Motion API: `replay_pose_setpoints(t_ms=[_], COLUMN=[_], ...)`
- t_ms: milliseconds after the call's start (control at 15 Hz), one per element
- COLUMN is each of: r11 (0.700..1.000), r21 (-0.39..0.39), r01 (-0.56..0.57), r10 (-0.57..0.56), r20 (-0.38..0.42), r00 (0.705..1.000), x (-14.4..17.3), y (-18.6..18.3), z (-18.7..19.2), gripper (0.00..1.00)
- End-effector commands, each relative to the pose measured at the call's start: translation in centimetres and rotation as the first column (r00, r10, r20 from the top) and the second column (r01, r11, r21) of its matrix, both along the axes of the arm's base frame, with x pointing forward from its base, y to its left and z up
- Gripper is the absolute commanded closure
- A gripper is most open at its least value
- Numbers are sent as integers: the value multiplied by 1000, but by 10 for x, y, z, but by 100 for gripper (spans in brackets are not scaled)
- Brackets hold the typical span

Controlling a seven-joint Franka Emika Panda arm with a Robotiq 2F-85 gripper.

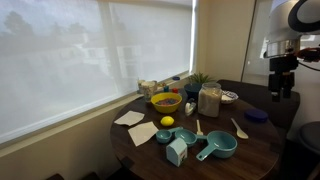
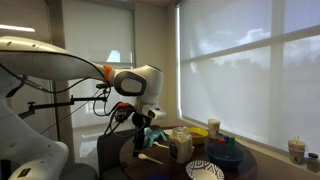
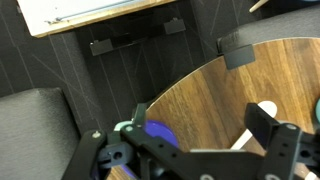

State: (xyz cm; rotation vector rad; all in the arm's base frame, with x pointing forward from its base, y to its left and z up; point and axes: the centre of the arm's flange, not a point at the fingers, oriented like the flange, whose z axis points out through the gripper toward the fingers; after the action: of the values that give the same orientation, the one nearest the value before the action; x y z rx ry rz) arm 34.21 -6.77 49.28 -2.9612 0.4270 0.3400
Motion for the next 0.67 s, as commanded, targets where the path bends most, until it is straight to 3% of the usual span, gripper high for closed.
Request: replay_pose_setpoints(t_ms=[0, 467, 533, 600], r11=[1000, 992, 986, 993], r21=[24, 120, 156, 110], r01=[-17, -46, -59, -35], r10=[18, 39, 43, 29], r20=[-32, 57, 103, 51], r00=[999, 998, 994, 998], x=[-10, -16, -15, -16], y=[-41, -95, -101, -89], z=[-20, -69, -76, -60], gripper=[0, 0, 0, 0])
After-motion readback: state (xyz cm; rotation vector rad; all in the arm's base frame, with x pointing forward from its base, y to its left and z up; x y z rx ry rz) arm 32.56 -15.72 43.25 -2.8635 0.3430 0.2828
